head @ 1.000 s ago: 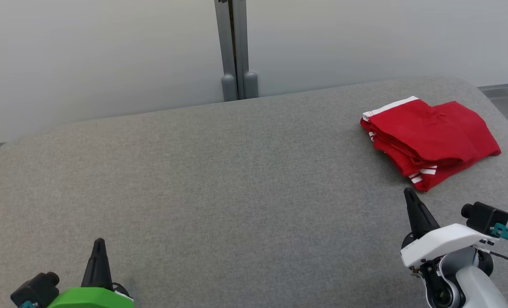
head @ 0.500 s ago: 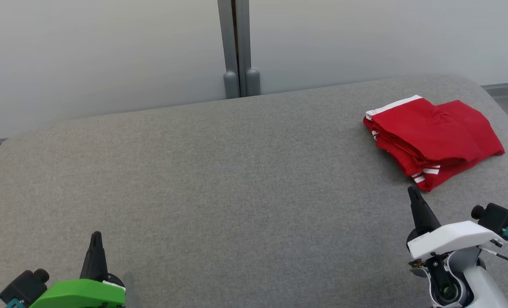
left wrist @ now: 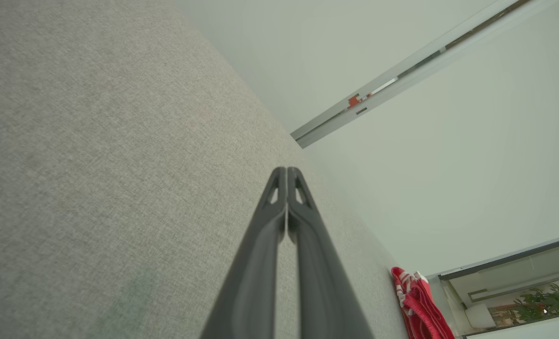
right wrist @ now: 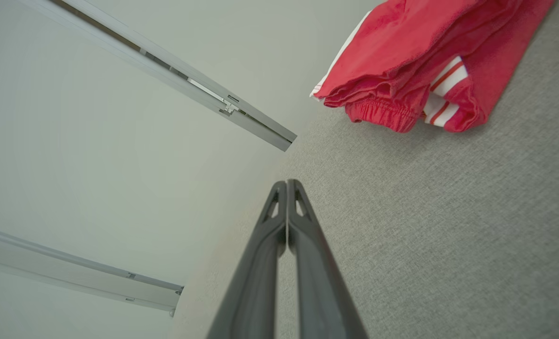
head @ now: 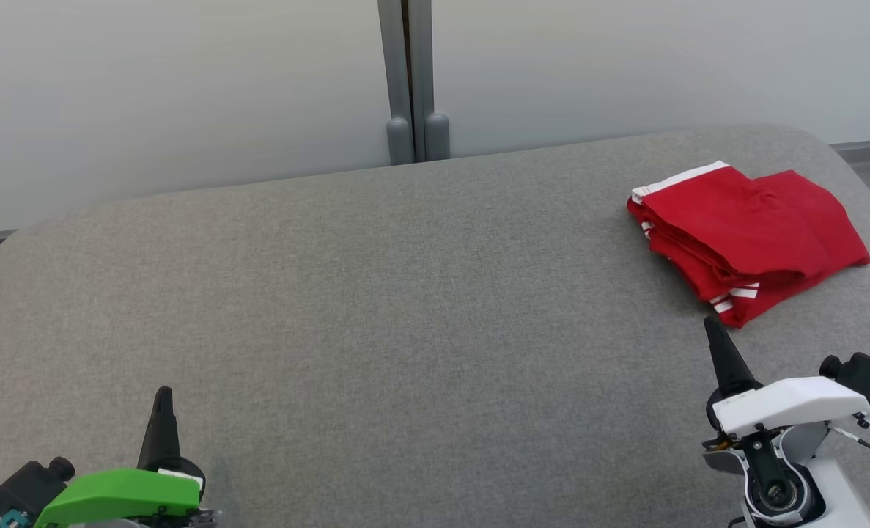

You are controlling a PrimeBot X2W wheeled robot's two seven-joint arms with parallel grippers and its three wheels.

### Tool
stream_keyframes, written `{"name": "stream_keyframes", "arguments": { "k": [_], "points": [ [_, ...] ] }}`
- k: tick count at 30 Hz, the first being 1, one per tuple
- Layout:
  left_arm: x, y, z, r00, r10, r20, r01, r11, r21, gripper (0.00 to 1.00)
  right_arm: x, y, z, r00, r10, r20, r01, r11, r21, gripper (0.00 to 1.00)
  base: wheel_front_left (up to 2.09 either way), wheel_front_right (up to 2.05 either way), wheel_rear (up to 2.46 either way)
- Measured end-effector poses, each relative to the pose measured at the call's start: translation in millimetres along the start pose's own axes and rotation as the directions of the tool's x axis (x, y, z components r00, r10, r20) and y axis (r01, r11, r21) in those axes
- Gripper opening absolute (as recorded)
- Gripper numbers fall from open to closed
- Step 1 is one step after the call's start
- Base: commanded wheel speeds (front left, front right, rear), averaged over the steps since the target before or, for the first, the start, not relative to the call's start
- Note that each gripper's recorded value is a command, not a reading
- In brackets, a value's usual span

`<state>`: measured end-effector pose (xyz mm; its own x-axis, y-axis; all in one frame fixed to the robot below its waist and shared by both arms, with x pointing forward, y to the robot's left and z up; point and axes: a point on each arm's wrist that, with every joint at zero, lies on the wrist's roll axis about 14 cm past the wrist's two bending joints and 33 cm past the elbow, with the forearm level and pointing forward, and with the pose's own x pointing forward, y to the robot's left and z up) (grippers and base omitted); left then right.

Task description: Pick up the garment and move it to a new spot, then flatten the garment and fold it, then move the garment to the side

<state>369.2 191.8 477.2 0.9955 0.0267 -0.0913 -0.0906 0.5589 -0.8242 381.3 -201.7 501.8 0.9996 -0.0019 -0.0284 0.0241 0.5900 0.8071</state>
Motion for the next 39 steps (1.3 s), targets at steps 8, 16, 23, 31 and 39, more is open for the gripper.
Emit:
{"name": "stream_keyframes", "arguments": {
  "k": [8,16,23,31,39],
  "points": [
    [2.5,-2.2,2.3,1.000,-0.004,-0.001,0.004,0.996,-0.087,0.00,0.1,-1.1,-0.4,1.000,-0.007,0.000,0.007,0.996,0.092,0.00,0.00,0.00,0.00],
    [4.7,-4.5,4.5,1.000,-0.011,0.000,0.011,0.986,-0.167,0.00,1.3,-0.5,0.6,1.000,-0.007,0.001,0.007,0.985,0.174,0.00,0.00,0.00,0.00],
    [6.8,-7.1,6.6,1.000,-0.020,0.000,0.019,0.973,-0.231,0.00,2.4,0.6,0.8,1.000,-0.005,0.001,0.004,0.971,0.241,0.00,0.00,0.00,0.00],
    [8.8,-9.6,9.0,1.000,-0.029,0.002,0.028,0.954,-0.298,0.00,3.7,1.7,1.0,1.000,-0.002,0.003,0.001,0.949,0.314,0.00,0.00,0.00,0.00],
    [10.0,-11.1,10.6,0.999,-0.037,0.002,0.036,0.933,-0.357,0.00,5.0,3.2,1.3,1.000,0.004,0.005,-0.005,0.926,0.378,0.00,0.00,0.00,0.00]
  ]
}}
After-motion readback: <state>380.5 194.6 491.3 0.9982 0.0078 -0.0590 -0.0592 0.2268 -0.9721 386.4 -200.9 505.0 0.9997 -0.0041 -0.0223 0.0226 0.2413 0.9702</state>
